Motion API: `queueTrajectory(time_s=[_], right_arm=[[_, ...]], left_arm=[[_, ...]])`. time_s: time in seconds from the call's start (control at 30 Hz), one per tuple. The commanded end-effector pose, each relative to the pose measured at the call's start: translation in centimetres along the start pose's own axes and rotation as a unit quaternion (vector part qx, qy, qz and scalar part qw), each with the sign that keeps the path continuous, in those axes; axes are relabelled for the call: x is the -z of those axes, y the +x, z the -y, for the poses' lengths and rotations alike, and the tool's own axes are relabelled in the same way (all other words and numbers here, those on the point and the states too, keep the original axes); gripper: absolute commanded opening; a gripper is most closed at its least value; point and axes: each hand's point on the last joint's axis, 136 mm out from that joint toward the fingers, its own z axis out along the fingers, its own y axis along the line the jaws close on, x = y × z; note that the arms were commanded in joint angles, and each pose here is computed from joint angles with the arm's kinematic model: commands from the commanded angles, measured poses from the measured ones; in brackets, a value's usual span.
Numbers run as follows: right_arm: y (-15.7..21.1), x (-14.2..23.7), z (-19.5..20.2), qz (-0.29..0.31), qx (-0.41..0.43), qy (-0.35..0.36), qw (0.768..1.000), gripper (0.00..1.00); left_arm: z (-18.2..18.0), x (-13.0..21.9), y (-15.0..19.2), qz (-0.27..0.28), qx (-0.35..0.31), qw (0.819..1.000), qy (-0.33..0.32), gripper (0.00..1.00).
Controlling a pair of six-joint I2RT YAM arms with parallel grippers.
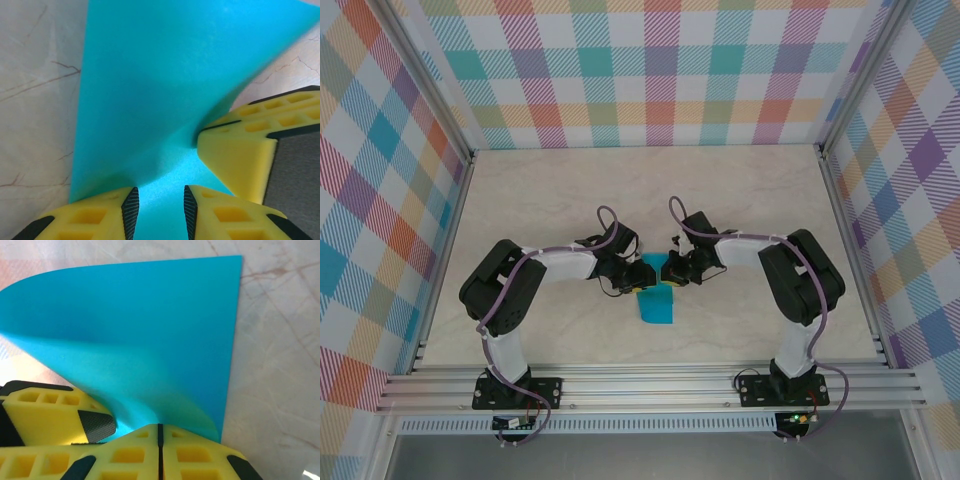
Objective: Fold a paper plane with a square sheet of paper (fold left side to right side)
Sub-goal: Hold the square sheet of paper at the center of the table, then first fold the square sheet of paper in half at the center of the table.
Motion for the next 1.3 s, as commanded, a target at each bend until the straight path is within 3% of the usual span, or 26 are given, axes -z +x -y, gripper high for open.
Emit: queueTrajectory(time_s=[0.0, 0.27, 0.53, 1.27], right_arm=[[0.1, -0.6, 0.6, -0.007, -0.003, 0.021, 1.000, 0.08], [1.6, -1.3, 3.8, -0.030, -0.029, 0.078, 0.996, 0.08], [1.9, -1.4, 4.3, -0.031, -0.034, 0.084, 0.995, 0.08], [2.1, -1.2, 4.7, -0.032, -0.038, 0.092, 0.994, 0.08]], left_arm=[[-3.8, -1.2, 2.5, -0.034, 0.020, 0.997, -0.062, 0.35], [-1.6, -0.1, 1.9, -0.022, 0.003, 0.999, -0.028, 0.38], [1.1, 1.7, 1.2, -0.002, -0.019, 1.000, 0.015, 0.40], [-1.2, 0.4, 4.7, -0.042, -0.028, 0.998, 0.026, 0.38]])
